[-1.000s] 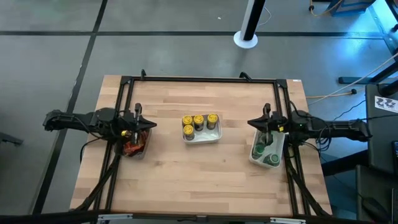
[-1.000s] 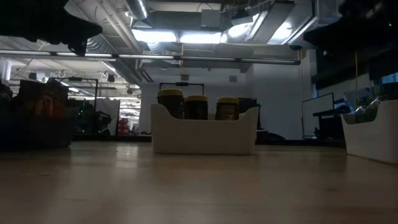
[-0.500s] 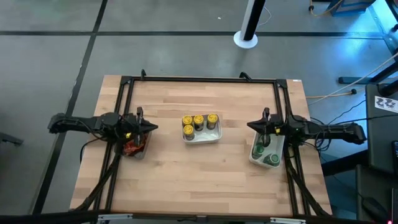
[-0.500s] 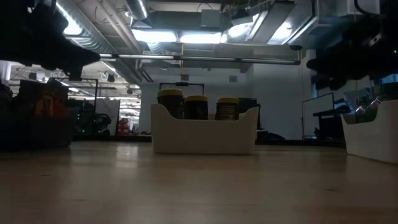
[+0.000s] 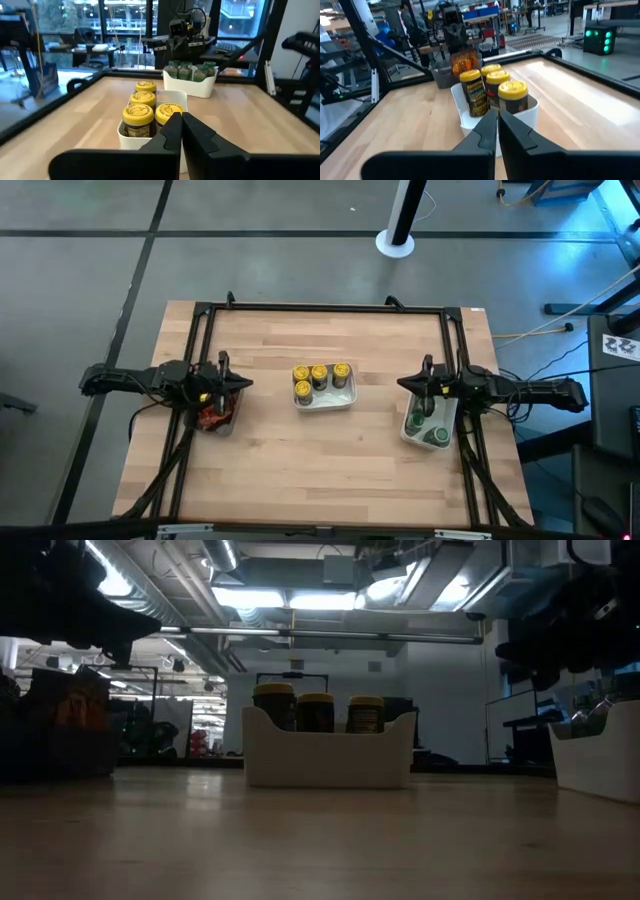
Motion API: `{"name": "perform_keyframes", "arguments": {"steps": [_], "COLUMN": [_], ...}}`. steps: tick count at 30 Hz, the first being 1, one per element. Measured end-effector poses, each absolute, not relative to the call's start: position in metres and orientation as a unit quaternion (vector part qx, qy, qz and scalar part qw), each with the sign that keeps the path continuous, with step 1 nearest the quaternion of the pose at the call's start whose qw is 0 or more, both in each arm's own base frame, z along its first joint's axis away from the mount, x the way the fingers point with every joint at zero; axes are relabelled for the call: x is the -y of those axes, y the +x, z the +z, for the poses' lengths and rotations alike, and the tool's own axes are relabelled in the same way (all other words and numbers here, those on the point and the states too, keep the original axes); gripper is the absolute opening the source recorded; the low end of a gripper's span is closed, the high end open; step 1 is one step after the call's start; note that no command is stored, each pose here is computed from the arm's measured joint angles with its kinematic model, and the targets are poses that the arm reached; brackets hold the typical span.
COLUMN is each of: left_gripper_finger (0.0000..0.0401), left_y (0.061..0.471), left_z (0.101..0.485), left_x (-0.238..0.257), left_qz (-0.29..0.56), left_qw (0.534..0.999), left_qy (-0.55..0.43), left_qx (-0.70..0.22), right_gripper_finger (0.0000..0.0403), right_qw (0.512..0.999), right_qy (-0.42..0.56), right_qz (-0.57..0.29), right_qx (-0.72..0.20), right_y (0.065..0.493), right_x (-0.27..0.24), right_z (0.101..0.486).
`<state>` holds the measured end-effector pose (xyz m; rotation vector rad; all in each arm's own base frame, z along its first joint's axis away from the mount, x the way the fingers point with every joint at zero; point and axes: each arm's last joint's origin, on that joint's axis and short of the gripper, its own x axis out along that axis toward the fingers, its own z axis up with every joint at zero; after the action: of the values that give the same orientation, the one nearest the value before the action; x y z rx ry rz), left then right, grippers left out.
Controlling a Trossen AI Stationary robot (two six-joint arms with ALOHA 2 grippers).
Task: Sort spices by type
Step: Return to Home Position
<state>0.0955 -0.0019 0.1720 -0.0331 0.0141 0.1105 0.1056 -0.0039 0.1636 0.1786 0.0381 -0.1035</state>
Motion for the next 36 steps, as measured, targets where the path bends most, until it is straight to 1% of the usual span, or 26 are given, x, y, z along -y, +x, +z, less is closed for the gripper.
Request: {"name": "perform_keyframes", "arguments": {"steps": [4,9,17,22,25,36], "left_gripper_finger": [0.0004,0.0004,0.0004,0.0004,0.0004,0.0004], "left_y": [0.0955,0.0955,0.0955,0.0955,0.0955,0.0955], "left_z": [0.172,0.172,0.1718,0.1718,0.1717,0.1717], "left_x": [0.0018,0.0018,0.0018,0.0018,0.0018,0.0018], "left_qz": [0.055,0.055,0.055,0.055,0.055,0.055], "left_qw": [0.998,0.998,0.998,0.998,0.998,0.998], "left_qy": [0.016,0.018,0.018,0.018,0.018,0.018], "left_qx": [-0.009,-0.009,-0.01,-0.01,-0.01,-0.01], "right_gripper_finger": [0.0019,0.0019,0.0019,0.0019,0.0019,0.0019], "right_qw": [0.994,0.994,0.995,0.996,0.996,0.995], "right_qy": [0.089,0.09,0.086,0.076,0.08,0.092], "right_qz": [-0.053,-0.054,-0.054,-0.029,-0.018,-0.025], "right_qx": [-0.037,-0.038,-0.003,0.02,0.016,0.022], "right_y": [0.1055,0.1055,0.1009,0.0973,0.0973,0.0974], "right_x": [0.0039,0.004,0.0041,0.0027,0.0021,0.0025], "right_z": [0.16,0.1595,0.1653,0.1689,0.1684,0.1693]}}
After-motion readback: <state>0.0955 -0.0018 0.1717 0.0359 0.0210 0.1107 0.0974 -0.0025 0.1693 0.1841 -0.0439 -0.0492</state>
